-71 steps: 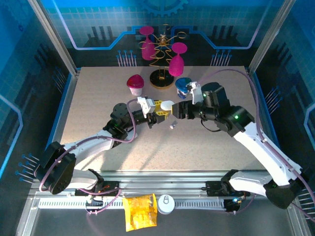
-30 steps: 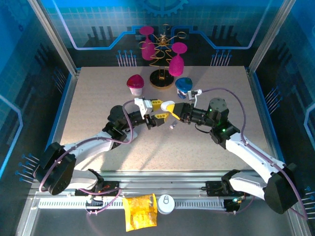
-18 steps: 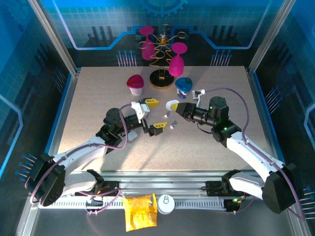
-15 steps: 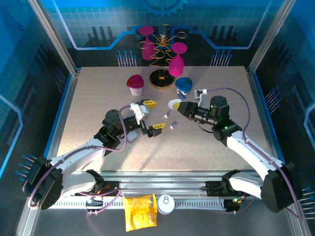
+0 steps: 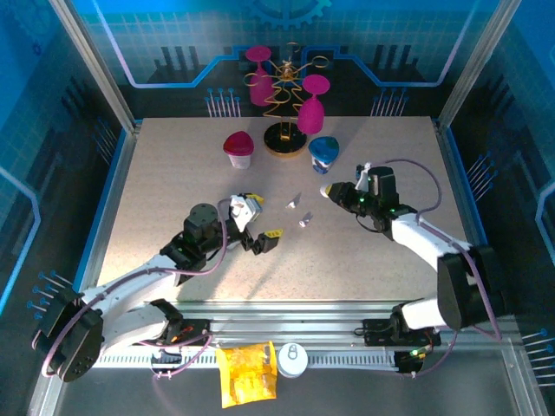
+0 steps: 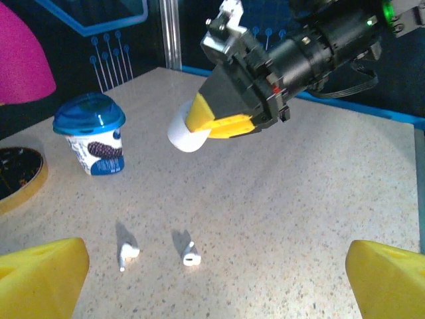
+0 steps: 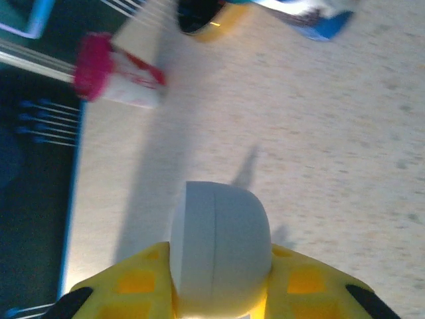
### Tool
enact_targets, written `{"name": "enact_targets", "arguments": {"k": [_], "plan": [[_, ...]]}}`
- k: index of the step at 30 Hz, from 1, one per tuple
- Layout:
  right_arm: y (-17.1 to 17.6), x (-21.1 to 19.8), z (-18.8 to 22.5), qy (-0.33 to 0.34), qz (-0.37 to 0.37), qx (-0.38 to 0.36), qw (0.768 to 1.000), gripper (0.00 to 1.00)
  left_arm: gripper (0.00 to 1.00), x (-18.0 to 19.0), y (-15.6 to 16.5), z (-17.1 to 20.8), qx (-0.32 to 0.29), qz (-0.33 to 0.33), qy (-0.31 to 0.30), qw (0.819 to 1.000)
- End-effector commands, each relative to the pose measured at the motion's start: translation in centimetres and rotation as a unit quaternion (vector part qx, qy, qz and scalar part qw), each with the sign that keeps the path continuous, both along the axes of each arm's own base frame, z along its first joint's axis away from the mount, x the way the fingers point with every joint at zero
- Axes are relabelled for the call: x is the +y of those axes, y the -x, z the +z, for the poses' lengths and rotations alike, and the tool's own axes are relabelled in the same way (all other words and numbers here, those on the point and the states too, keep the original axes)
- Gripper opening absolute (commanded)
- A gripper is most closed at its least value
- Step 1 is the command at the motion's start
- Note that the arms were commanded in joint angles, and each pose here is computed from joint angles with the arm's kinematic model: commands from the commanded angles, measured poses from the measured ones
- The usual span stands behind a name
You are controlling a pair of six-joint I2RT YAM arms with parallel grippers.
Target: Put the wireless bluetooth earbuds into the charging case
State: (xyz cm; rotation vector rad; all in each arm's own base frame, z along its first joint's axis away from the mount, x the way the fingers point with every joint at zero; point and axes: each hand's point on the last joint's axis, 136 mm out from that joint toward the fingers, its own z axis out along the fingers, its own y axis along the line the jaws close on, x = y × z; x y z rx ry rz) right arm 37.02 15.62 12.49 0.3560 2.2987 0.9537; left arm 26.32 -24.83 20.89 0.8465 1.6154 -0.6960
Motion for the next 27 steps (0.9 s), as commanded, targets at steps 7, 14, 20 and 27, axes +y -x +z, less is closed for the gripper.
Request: {"name": "enact_targets", "arguments": {"k": [7, 14, 20, 27], "plan": [[-3.0, -3.2, -6.6, 0.086, -0.042, 0.044, 0.994, 0.15, 0.99, 0.3, 0.6, -2.7, 0.022, -0.009, -0.054, 0.998], [-4.0, -4.5, -8.7, 0.093, -0.054, 0.066, 0.992, 0.28, 0.99, 0.6, 0.6, -2.9, 0.026, -0.001, -0.059, 0.998], [-3.8, -6.4, -8.1, 0.099, -0.077, 0.066, 0.990, 0.58, 0.99, 1.7, -0.8, -3.4, 0.063, 0.056, -0.059, 0.995], [-1.4, -8.0, -4.0, 0.149, -0.069, 0.024, 0.986, 0.80, 0.99, 5.4, -3.6, -5.5, 0.152, 0.177, -0.077, 0.969]]}}
